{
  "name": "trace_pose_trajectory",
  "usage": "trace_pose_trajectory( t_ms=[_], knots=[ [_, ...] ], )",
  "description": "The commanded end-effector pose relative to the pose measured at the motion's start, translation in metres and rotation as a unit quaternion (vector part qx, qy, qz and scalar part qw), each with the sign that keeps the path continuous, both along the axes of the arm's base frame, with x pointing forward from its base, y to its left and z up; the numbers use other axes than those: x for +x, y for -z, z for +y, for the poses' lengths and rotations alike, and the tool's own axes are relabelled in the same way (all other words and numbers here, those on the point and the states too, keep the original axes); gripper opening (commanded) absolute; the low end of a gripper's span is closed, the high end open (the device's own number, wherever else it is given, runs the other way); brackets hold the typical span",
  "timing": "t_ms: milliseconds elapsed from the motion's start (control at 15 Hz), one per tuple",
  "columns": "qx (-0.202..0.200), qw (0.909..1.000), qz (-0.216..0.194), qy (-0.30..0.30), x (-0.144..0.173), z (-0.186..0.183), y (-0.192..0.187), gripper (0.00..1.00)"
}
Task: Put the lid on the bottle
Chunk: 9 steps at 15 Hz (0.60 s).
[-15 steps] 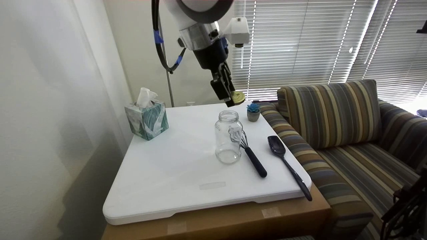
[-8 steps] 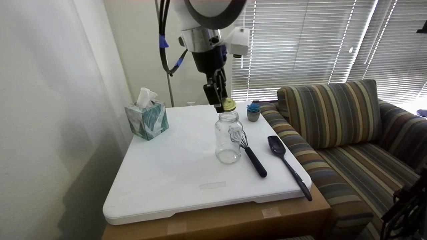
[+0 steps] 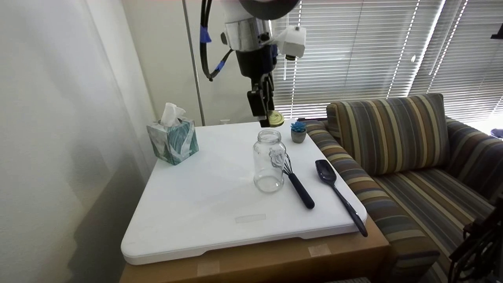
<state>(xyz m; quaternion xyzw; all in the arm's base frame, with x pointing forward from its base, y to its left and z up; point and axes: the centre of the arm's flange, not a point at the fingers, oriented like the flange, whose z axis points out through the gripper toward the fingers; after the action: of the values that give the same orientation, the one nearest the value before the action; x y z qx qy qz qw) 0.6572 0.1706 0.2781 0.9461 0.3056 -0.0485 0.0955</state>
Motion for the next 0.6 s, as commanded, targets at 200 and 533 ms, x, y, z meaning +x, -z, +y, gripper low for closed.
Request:
trace_pose_trajectory(
  t_ms=[200, 533],
  knots=[
    [0.041, 0.9991, 0.002, 0.013, -0.017, -0.02, 0.006, 0.47],
    [0.026, 0.9995, 0.005, 0.018, -0.004, -0.011, 0.012, 0.72]
  ],
)
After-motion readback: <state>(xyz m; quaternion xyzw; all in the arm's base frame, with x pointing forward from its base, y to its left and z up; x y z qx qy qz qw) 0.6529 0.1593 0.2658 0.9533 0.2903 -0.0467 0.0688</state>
